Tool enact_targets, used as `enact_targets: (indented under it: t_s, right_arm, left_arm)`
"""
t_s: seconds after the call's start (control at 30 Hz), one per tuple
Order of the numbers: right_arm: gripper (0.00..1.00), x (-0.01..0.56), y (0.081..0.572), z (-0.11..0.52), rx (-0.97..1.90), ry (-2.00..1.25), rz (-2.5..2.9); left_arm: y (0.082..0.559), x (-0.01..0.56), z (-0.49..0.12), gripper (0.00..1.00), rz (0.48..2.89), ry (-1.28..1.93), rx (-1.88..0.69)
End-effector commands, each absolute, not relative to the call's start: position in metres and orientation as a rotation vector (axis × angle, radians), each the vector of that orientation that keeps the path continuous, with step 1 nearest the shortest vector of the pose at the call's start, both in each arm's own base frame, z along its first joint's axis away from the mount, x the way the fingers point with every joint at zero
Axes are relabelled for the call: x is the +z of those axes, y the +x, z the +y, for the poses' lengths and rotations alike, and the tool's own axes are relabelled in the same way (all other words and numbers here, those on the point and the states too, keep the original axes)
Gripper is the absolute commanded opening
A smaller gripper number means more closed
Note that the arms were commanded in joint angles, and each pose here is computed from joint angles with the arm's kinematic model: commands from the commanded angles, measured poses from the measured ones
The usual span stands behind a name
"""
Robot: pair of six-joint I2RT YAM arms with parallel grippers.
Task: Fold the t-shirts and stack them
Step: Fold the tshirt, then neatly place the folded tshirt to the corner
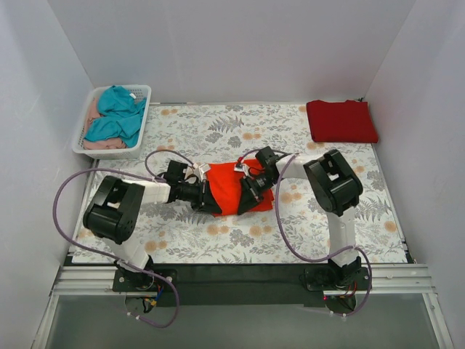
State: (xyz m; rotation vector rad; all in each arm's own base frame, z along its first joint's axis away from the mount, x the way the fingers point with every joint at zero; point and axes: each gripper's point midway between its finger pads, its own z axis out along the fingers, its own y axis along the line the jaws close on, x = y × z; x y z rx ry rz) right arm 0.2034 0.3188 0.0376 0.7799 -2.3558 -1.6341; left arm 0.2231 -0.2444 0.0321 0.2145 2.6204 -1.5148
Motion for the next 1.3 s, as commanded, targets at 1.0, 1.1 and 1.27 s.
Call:
enact_targets:
  t_s: [1.0,1.1,1.27]
  right_arm:
    - [0.44,0.082,0.461,0.257,-1.878,0.673,-2.881]
    - [0.62,0.137,0.469,0.249,-1.848,0.805,-3.039]
    - [0.73,0.17,0.437,0.232,-1.738,0.832,-3.174]
  left_arm:
    - [0.447,0.047,-0.19,0.25,2.314,-0.035,-1.294]
    - [0.463,0.109,-0.187,0.32,2.151,0.112,-1.215]
    - [0.431,0.177,-0.222,0.39,1.993,0.456,-1.098]
